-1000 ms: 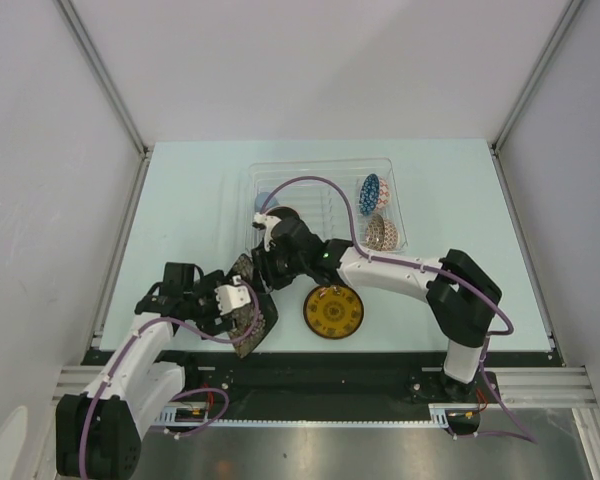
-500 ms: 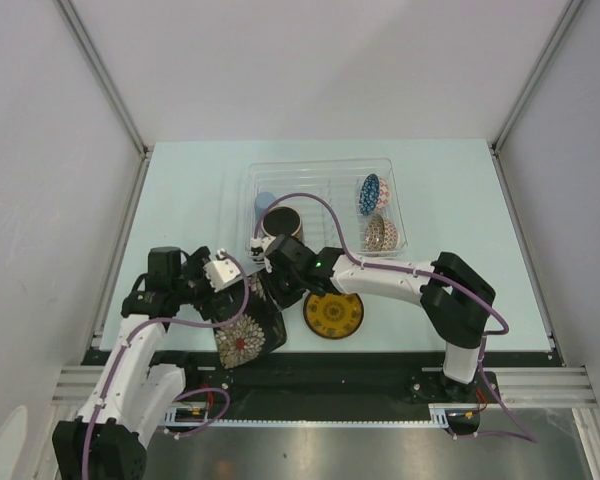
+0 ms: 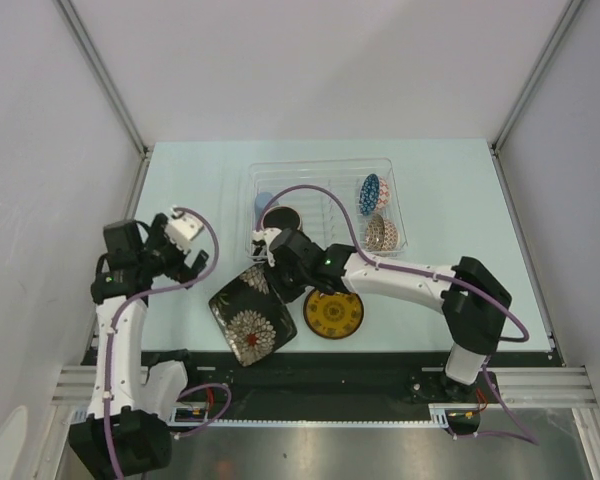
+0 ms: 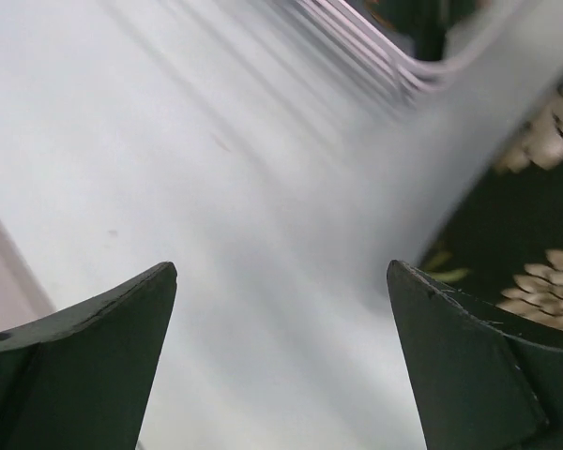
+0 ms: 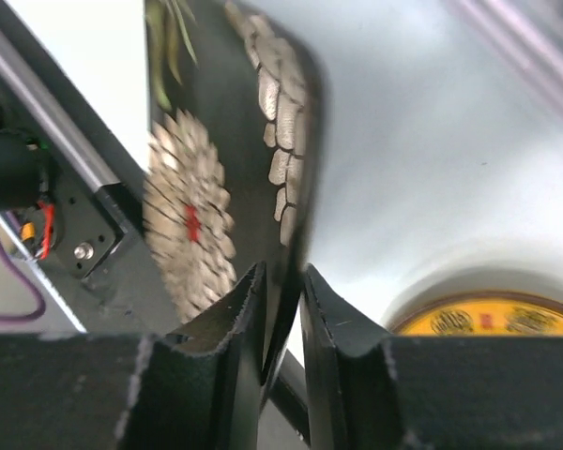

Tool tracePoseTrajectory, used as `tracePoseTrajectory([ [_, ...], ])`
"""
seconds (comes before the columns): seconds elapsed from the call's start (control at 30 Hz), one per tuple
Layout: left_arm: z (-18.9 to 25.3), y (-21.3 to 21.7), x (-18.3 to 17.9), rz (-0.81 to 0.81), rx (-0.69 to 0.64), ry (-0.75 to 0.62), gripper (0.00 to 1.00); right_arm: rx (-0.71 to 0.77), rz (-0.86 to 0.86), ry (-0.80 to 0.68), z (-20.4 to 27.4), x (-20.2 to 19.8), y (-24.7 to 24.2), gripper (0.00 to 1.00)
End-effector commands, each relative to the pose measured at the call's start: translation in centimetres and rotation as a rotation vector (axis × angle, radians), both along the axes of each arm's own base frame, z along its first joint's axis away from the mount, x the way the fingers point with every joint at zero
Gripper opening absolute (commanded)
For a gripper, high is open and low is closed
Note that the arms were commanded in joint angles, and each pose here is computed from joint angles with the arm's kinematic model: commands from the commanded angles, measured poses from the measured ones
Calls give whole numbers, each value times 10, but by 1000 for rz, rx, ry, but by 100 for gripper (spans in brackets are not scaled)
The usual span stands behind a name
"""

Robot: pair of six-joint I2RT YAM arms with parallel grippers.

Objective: Load the mixed dishes into the dish rack

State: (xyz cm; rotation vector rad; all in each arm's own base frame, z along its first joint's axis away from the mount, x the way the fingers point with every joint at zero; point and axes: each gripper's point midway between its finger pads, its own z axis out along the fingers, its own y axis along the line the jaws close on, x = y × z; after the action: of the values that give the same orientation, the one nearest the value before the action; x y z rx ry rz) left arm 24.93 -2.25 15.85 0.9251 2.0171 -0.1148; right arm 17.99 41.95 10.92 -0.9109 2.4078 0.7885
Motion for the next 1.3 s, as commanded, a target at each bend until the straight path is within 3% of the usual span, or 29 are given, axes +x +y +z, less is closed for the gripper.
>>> tracePoseTrajectory([
  [0.0, 58, 15, 24, 81, -162, -88, 100, 166, 38, -172, 85, 6, 3, 0],
  [0.23, 68, 31, 47, 156, -394, 40, 97, 221, 17, -302, 143, 15, -16, 0],
  [0.57, 61, 18, 38, 155, -473, 48, 98, 171, -22, -498, 198, 46, -39, 0],
  [0.9, 46, 9, 35, 163, -575, 141, 97, 23, -181, -993, 335, 141, -94, 0],
  [1.0, 47, 7, 34, 159, -578, 136, 97, -67, -173, -1225, 361, 163, -116, 0],
  [1.03, 48, 7, 34, 157, -578, 132, 97, -89, -180, -1371, 383, 173, -127, 0],
  [1.13, 47, 7, 34, 161, -581, 133, 97, -185, -150, -1576, 384, 193, -152, 0],
  [1.17, 46, 7, 35, 162, -583, 137, 97, -169, -103, -1592, 381, 197, -151, 0],
  [1.27, 47, 7, 36, 168, -595, 141, 97, -199, -170, -1551, 380, 231, -176, 0],
])
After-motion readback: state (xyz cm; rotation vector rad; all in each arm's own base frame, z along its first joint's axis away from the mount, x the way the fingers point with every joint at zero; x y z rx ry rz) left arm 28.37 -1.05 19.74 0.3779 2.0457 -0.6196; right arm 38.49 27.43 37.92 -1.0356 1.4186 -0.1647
